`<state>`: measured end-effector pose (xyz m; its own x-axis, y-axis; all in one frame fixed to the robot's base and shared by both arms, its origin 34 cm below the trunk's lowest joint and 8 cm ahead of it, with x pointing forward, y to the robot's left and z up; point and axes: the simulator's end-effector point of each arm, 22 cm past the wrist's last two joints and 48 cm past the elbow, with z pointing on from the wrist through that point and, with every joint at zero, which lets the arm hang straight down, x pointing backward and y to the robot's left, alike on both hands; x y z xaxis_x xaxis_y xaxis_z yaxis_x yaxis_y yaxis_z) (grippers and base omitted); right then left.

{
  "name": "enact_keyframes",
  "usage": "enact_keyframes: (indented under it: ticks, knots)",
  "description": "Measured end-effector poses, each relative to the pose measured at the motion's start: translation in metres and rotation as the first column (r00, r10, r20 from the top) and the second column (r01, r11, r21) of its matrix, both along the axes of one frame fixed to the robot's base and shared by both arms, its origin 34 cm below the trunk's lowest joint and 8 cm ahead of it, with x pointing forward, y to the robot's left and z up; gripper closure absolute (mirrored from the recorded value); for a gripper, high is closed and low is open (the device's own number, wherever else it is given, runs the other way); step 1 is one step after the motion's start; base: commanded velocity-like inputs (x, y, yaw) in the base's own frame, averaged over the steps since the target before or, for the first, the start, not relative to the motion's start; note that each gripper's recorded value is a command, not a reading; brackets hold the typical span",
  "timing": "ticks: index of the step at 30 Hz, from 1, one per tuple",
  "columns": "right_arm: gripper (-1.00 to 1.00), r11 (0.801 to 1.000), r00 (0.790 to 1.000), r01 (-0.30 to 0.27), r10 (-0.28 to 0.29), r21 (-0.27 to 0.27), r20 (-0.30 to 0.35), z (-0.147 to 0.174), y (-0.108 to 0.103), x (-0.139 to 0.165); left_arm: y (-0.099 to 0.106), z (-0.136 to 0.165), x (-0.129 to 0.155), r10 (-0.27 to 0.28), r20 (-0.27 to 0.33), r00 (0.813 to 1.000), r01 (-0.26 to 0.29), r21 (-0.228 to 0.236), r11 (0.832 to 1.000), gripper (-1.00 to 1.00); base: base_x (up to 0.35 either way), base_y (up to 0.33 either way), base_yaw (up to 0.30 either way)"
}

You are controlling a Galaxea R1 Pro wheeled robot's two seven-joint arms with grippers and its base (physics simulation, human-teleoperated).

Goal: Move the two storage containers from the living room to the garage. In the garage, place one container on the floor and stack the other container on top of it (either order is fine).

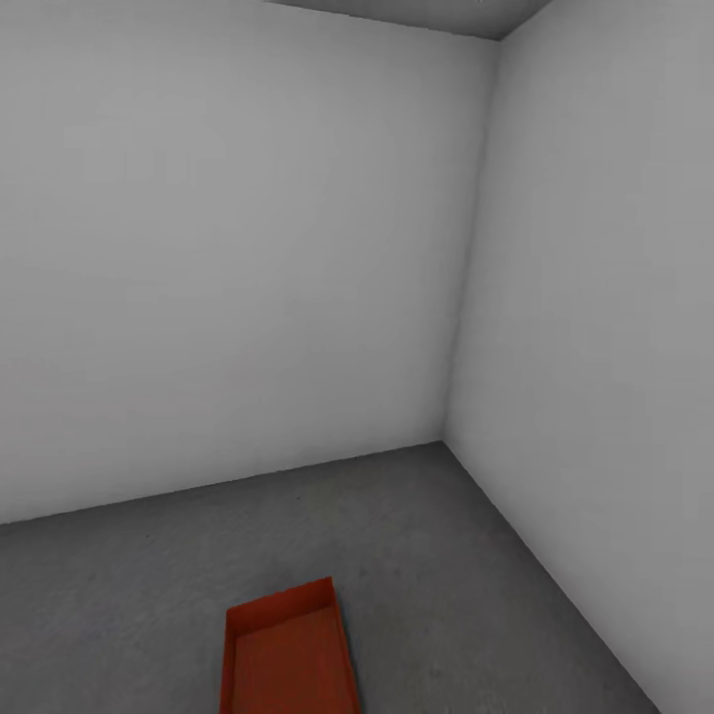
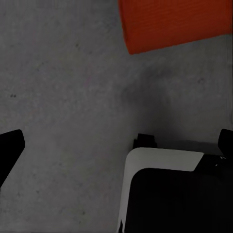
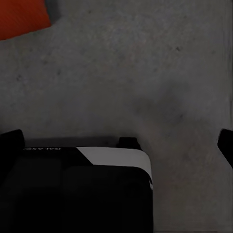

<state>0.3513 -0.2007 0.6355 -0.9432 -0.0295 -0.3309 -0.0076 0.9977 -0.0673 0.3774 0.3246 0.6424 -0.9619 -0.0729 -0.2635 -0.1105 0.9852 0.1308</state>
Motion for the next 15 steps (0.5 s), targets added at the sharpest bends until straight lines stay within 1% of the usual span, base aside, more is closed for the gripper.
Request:
enact_keyframes:
  ticks: [4,9,15]
  knots:
    - [-1.0,1.0,1.0,0.001,-0.001,-0.005,-0.006,-0.001,-0.003,-0.003,-0.002,0.0,0.0,0.001,0.0,1.0,-0.001,-0.002,1.0,-1.0,0.0,0.0,-0.286]
    - [-1.0,1.0,1.0,0.0,0.0,-0.006,-0.026,-0.005,-0.004,-0.018,-0.004,0.0,0.0,0.002,0.0,1.0,-0.002,-0.006,1.0,-1.0,0.0,0.0,-0.286]
    - [-1.0,1.0,0.998,-0.001,0.001,-0.005,-0.06,-0.011,-0.003,-0.044,-0.033,-0.002,0.001,-0.006,0.001,1.0,0.006,-0.042,0.999,-1.0,0.0,0.0,-0.286]
